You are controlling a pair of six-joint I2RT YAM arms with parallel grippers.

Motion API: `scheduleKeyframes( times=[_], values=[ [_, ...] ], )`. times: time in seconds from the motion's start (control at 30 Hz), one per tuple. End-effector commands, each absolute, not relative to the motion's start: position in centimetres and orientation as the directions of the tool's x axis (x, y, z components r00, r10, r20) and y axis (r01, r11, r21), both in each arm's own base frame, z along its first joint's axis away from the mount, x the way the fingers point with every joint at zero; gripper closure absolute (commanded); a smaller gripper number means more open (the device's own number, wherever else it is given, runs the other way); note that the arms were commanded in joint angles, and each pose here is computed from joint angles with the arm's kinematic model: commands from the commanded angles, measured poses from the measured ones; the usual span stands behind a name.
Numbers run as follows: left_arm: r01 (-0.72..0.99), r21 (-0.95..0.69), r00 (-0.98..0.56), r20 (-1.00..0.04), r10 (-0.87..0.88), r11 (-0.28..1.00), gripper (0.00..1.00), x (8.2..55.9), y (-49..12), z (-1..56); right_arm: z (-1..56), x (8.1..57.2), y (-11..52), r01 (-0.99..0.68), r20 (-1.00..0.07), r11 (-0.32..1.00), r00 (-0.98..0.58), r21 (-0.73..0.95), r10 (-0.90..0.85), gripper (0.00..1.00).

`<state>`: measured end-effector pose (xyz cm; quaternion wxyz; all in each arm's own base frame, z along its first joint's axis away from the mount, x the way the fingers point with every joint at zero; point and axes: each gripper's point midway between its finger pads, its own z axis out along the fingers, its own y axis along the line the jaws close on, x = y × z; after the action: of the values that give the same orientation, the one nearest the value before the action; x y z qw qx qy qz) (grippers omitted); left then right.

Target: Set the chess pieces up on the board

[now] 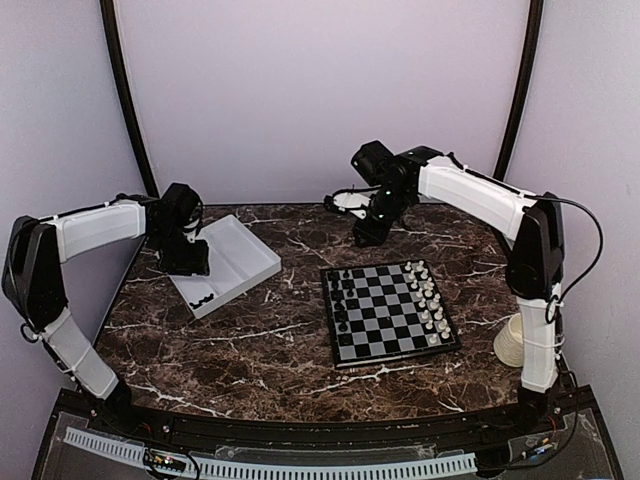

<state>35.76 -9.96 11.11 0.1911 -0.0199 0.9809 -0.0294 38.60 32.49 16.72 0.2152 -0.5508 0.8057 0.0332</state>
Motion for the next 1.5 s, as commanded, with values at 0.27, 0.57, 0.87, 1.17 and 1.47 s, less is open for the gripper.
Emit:
scheduleKeyframes(
  times=[0.27,0.57,0.87,1.17,1.47],
  values=[
    [0.077,-0.119,-0.991,-0.114,0.064,0.990,0.63,33.3,-9.1,5.6,15.1,37.8,30.5,-0.898,-0.381,0.436,-0.384,-0.057,-0.841,0.71],
    [0.166,-0.125,-0.985,-0.061,0.159,0.978,0.56,32.6,-9.2,3.5,13.9,38.0,30.2,-0.895,-0.354,0.444,-0.401,-0.047,-0.845,0.71],
    [0.182,-0.057,-0.983,-0.046,0.180,0.982,0.64,32.9,-8.2,2.2,14.2,38.3,30.1,-0.894,-0.355,0.442,-0.393,-0.066,-0.848,0.71],
    [0.157,-0.018,-0.981,-0.117,0.154,0.987,0.83,34.4,-7.7,4.4,14.1,38.3,30.3,-0.895,-0.357,0.443,-0.396,-0.057,-0.846,0.70],
    [0.175,-0.042,-0.951,-0.265,0.158,0.984,0.86,35.3,-8.2,9.1,14.0,38.2,30.6,-0.899,-0.361,0.437,-0.394,-0.042,-0.845,0.70]
  ],
)
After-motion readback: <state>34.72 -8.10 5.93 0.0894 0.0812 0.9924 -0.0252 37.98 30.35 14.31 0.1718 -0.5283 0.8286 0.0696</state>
